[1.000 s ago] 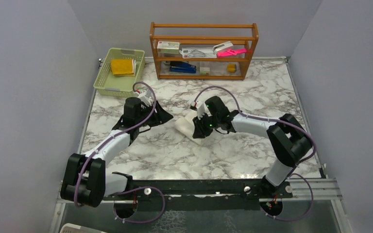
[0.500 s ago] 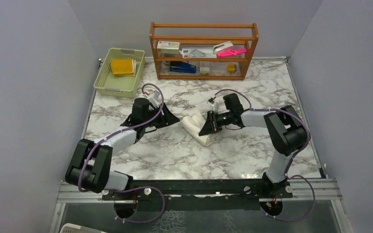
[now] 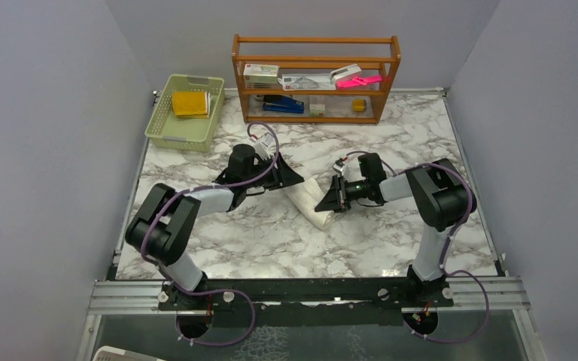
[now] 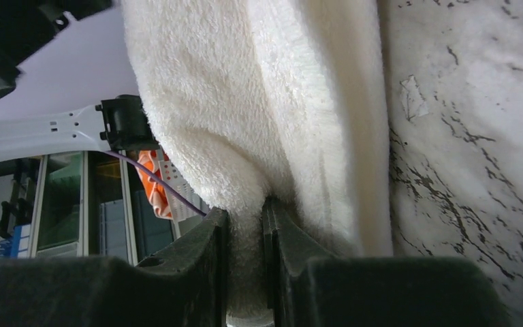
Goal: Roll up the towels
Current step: Roll the towel at the center of the board.
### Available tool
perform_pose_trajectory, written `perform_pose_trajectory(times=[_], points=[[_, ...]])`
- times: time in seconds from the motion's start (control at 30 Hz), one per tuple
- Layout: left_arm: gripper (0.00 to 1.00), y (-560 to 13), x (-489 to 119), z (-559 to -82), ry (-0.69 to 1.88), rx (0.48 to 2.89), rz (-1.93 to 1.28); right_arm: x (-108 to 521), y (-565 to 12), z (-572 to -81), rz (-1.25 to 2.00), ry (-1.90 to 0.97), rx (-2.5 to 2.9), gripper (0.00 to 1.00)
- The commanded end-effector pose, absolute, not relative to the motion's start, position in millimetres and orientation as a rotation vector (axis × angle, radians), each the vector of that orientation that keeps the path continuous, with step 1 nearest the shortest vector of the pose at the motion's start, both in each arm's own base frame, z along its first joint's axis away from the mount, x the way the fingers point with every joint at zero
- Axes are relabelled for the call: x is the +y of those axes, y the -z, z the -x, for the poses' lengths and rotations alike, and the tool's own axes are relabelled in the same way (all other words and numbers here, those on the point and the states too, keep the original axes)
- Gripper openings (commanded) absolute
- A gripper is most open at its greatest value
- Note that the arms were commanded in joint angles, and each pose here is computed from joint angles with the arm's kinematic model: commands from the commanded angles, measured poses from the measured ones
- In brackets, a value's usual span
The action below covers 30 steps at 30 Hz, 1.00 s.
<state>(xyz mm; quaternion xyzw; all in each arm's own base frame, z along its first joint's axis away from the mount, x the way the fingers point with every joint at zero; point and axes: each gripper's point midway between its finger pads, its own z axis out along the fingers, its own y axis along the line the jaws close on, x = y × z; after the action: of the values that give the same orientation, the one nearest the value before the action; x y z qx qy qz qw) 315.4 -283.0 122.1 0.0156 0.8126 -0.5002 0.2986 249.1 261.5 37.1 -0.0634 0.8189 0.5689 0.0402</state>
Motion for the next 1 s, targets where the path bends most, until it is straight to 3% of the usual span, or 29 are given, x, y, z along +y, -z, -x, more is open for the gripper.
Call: perform_pose_trajectory(times=[0.0, 0.3, 0.57, 0.8, 0.87, 0.9, 0.93, 0.97], points=[[0.47, -116, -306, -312, 1.498, 2.135, -0.058, 255, -25, -251, 0.148, -1.688, 2.553, 0.01], [0.43, -91, -329, -323, 1.579, 2.12, -0.039, 245, -8, -251, 0.158, -1.527, 2.63, 0.02], [0.39, -47, -330, -319, 1.459, 2.214, -0.038, 221, -21, -286, 0.228, -1.103, 2.602, 0.36], [0.38, -21, -326, -307, 1.314, 2.295, -0.069, 210, -69, -317, 0.371, -0.753, 2.39, 0.45], [0.38, -15, -325, -306, 1.271, 2.314, -0.082, 212, -88, -320, 0.405, -0.66, 2.291, 0.6], [0.38, -12, -326, -305, 1.253, 2.322, -0.09, 214, -98, -319, 0.428, -0.622, 2.23, 0.88], [0.38, -10, -326, -306, 1.232, 2.33, -0.096, 217, -107, -318, 0.468, -0.593, 2.17, 0.95], [0.38, -8, -326, -305, 1.217, 2.338, -0.104, 223, -116, -312, 0.538, -0.574, 2.105, 0.96]])
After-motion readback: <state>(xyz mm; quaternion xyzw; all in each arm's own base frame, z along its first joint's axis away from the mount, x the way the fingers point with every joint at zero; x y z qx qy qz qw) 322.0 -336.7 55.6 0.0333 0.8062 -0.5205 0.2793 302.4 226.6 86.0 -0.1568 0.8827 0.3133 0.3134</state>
